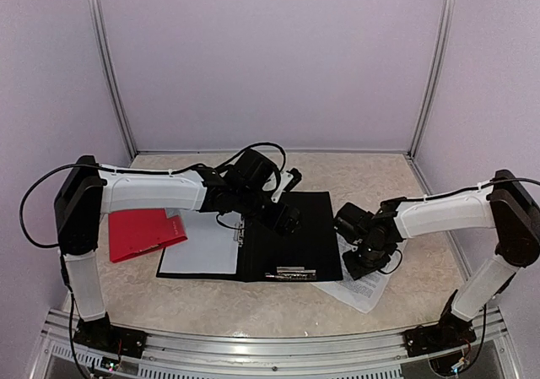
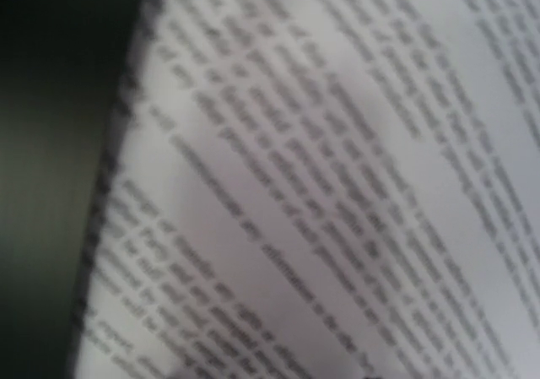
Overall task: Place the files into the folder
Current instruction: Move the file to the center of the board.
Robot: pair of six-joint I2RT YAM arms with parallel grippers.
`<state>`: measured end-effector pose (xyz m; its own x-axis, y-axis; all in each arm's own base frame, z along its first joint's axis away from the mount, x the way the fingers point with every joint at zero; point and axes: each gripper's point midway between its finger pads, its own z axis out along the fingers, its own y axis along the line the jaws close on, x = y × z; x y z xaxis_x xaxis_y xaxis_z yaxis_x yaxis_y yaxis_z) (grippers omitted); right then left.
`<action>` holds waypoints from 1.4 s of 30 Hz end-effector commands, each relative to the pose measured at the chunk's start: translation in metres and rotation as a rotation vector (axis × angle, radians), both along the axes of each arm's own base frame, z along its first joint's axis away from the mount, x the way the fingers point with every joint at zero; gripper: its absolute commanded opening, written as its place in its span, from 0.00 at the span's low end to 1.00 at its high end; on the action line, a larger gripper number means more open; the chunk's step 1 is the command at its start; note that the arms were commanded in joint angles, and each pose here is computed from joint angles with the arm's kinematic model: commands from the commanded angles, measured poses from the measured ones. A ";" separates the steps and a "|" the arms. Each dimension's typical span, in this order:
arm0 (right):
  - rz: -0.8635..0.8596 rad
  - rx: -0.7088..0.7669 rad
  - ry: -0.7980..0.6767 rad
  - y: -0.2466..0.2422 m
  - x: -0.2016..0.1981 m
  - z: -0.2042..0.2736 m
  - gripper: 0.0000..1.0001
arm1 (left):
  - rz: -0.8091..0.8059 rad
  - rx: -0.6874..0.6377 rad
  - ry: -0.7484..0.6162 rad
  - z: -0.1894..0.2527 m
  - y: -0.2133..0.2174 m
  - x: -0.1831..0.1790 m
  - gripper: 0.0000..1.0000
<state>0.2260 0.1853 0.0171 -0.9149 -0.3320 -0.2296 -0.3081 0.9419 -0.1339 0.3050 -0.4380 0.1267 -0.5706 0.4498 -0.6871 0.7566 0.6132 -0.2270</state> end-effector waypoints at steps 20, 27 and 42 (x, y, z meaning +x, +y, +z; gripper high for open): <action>-0.294 -0.028 -0.086 -0.058 -0.057 0.068 0.79 | -0.126 -0.039 0.286 -0.018 -0.026 -0.086 0.99; -0.429 0.165 -0.210 -0.093 -0.018 0.080 0.88 | -0.134 -0.011 0.314 -0.028 -0.021 -0.110 0.99; -0.497 0.042 -0.124 -0.166 0.055 0.040 0.88 | -0.082 0.048 0.461 -0.026 -0.025 -0.140 0.99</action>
<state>0.2572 0.0262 0.0684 -0.9087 0.2088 -0.3613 0.2630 0.9588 -0.1073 0.1745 -0.4563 0.0915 -0.7427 0.5435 -0.3913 0.6679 0.5584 -0.4921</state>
